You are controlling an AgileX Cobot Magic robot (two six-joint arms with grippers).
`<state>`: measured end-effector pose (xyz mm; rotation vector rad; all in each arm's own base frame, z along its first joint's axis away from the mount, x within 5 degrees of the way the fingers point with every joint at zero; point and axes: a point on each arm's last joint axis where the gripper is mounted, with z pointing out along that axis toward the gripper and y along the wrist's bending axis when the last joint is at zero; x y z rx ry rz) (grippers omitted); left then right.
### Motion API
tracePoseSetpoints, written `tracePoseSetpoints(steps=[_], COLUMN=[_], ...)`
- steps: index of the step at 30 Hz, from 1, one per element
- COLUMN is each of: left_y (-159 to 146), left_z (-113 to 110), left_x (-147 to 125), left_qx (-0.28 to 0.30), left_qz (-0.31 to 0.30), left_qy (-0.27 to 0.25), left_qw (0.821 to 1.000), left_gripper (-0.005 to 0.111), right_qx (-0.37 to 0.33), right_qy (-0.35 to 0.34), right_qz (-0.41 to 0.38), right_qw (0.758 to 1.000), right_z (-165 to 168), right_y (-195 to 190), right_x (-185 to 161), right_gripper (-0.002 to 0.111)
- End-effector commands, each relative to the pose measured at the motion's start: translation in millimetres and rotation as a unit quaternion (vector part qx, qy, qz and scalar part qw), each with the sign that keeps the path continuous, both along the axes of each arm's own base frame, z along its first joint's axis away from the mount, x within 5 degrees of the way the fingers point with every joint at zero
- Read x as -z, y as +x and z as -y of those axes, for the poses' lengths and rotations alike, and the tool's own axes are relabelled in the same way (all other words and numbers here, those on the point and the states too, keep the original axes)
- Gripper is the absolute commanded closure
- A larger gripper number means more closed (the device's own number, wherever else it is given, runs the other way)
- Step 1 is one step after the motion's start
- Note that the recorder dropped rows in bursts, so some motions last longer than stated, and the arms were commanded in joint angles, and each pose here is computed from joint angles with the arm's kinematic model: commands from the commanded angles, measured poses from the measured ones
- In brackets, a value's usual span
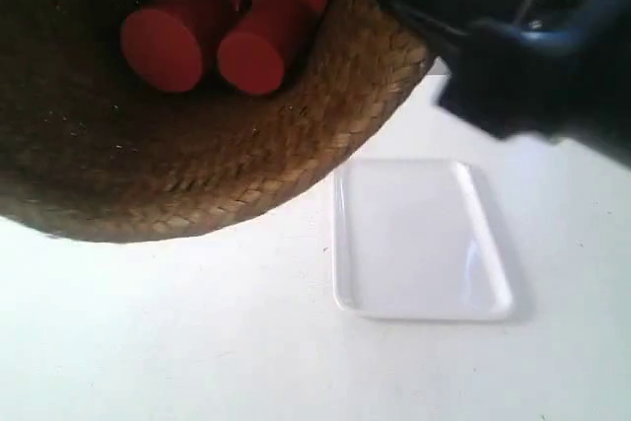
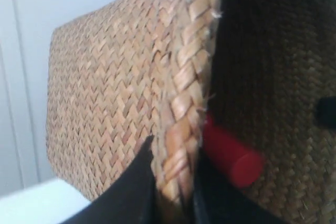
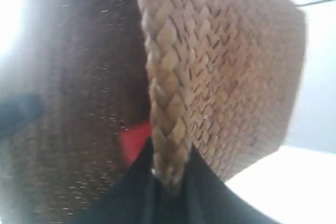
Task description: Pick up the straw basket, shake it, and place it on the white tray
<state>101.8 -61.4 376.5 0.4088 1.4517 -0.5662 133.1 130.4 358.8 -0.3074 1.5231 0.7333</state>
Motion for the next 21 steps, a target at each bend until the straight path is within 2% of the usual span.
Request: tracePoseSetpoints(steps=[1,3,6,8,12,18,21], left_y=[47,46,46,45,45,46,41], left_z=[21,24,16,15,18,18,20], left_x=[68,60,48,47,49,48,42], left_qx=[0.043,0.06,0.011,0.005,0.028,0.022,0.042], left_qz=[-0.143,-0.132,-0.104,-0.098,-0.105,-0.109,-0.105], left_qy=[0.073,0.061,0.051,0.053,0.054,0.042,0.029], left_qw=[0.986,0.988,0.993,0.994,0.993,0.993,0.993], left_gripper=[0.107,0.107,0.107,0.107,0.107,0.107,0.107], right_qx=[0.071,0.044,0.041,0.048,0.039,0.046,0.022], right_qy=[-0.093,-0.086,-0.085,-0.082,-0.104,-0.123,-0.102], right_qz=[-0.132,-0.145,-0.09,-0.076,-0.08,-0.067,-0.074], right_qw=[0.984,0.985,0.991,0.993,0.991,0.989,0.992], right_z=[-24,-34,-32,-29,-29,-29,-27], right_y=[41,41,37,36,34,36,29], right_x=[87,84,65,60,63,64,54], right_gripper=[0.108,0.108,0.108,0.108,0.108,0.108,0.108])
